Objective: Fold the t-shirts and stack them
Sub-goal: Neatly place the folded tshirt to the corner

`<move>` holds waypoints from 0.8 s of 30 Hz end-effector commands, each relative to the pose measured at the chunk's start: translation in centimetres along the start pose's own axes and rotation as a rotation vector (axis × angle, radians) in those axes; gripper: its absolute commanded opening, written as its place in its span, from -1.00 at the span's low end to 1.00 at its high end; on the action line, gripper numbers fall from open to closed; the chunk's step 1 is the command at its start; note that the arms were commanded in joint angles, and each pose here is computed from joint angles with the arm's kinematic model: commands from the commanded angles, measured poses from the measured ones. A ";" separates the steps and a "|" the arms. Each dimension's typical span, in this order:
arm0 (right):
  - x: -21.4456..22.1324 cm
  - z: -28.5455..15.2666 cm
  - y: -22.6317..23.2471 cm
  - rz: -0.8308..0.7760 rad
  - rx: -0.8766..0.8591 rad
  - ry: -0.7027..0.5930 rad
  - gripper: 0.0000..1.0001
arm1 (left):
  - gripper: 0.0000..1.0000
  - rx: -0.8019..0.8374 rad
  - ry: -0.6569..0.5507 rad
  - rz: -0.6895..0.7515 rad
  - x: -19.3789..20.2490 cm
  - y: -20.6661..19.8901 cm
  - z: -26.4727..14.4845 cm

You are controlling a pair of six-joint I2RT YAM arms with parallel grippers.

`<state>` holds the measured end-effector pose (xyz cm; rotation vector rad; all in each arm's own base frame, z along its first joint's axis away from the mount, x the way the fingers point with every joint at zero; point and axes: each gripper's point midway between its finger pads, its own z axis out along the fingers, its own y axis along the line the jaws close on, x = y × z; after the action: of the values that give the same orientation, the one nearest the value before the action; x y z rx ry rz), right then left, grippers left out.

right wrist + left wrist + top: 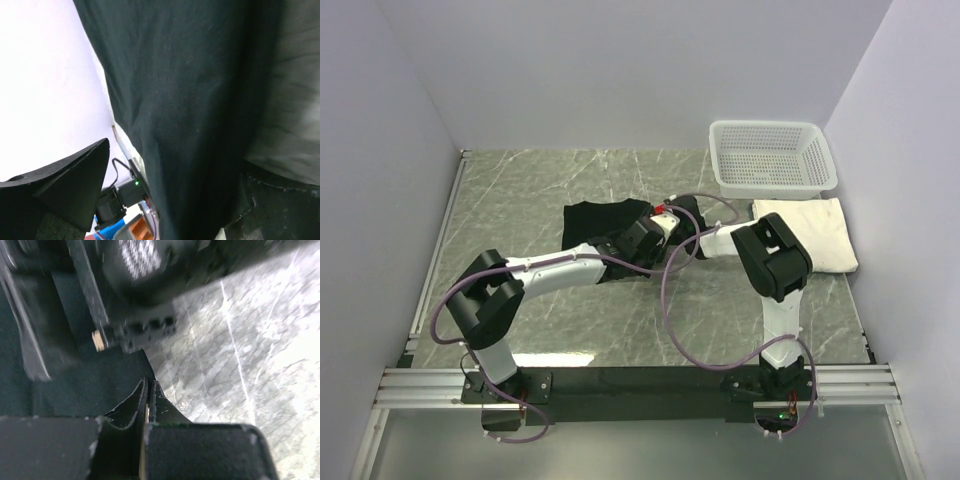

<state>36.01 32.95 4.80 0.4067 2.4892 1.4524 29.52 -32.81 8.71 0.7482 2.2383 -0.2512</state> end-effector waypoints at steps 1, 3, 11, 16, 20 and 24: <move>0.4 1.1 -0.7 0.003 0.031 0.016 0.65 | -0.99 0.061 -0.122 -0.074 -3.6 -0.9 -1.8; 0.2 1.2 -0.5 -0.028 0.040 0.015 0.53 | -0.99 0.081 -0.123 -0.088 -3.6 -1.3 -1.9; -0.3 -0.8 -1.3 -0.208 0.162 -0.001 -0.35 | -0.83 0.158 -0.103 -0.171 -3.2 -3.0 -2.3; -0.3 -3.9 -2.2 -0.328 0.275 0.003 -1.00 | -0.12 0.149 -0.130 -0.287 -4.4 -2.7 -4.1; -0.6 -6.8 -3.6 -0.385 0.361 0.004 -1.00 | 0.52 0.134 -0.162 -0.394 -5.9 -1.7 -5.9; -1.3 -10.7 -5.1 -0.408 0.445 -0.022 -1.00 | 0.95 0.064 -0.172 -0.551 -6.5 3.3 -7.4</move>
<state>33.51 25.48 4.52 0.0395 2.6579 0.8959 28.67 -33.06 15.81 0.3365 2.2445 -0.5912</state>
